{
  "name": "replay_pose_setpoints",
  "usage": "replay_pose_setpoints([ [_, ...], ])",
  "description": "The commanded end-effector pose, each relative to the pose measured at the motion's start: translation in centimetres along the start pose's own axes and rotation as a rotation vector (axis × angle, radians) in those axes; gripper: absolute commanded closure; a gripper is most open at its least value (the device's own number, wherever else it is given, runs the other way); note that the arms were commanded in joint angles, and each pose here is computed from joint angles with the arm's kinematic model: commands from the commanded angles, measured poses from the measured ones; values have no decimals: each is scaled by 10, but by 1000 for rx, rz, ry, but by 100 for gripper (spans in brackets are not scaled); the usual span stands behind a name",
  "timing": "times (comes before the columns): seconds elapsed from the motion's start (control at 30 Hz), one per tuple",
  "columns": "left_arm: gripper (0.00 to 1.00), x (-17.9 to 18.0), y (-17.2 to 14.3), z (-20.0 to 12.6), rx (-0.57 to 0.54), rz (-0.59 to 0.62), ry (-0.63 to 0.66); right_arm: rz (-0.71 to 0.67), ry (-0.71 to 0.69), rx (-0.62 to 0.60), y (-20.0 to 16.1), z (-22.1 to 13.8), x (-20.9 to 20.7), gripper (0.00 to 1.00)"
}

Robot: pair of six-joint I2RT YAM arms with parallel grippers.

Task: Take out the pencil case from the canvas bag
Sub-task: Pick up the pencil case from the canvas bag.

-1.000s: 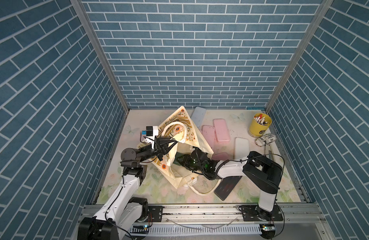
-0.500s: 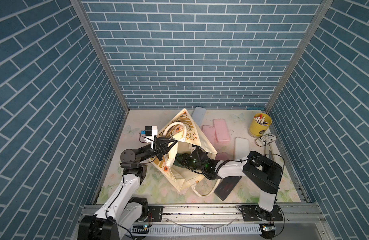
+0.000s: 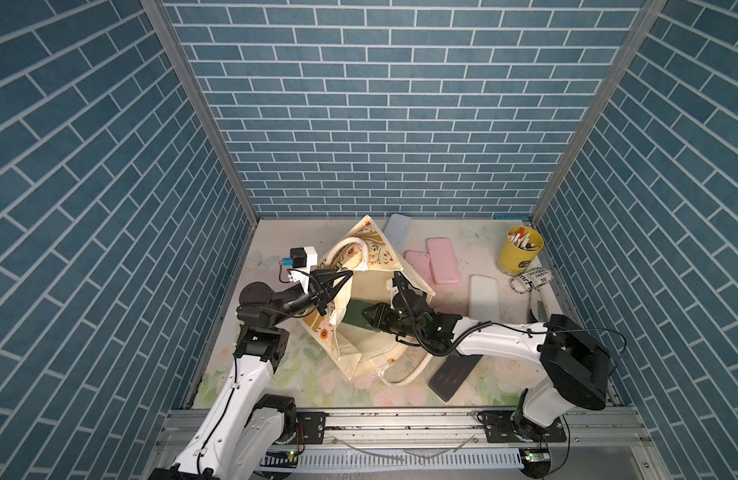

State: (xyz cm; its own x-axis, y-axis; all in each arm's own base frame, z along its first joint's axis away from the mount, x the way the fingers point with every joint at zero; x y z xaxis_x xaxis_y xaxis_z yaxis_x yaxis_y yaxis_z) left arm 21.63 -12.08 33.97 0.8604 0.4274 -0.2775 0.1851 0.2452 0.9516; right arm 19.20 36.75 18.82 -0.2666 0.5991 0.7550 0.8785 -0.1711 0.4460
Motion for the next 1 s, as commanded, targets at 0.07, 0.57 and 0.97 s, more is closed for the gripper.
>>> replay_pose_setpoints([
  [0.07,100,10,1,-2,10,22,112,-179,-54,-81,25,-45,17,81],
  [0.57,100,31,3,-12,8,-34,310,-262,-73,-186,33,-124,14,87],
  [0.97,100,54,-4,-17,17,-132,389,-271,-96,-332,46,-171,10,92],
])
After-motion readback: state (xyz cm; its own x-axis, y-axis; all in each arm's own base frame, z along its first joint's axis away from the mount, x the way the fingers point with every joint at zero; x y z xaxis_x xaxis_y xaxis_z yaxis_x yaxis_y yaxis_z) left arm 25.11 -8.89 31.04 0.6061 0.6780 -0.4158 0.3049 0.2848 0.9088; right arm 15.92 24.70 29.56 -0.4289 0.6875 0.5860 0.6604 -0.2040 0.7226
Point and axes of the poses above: each gripper's point midway between its finger pads, its own z axis out along the fingers, its own x axis along the line the jaws close on, y = z × x, the point moved 6 cm from there along -z, back along the fingers, and after that the axes turned 4 degrees about -z, right-handed, at the moved point
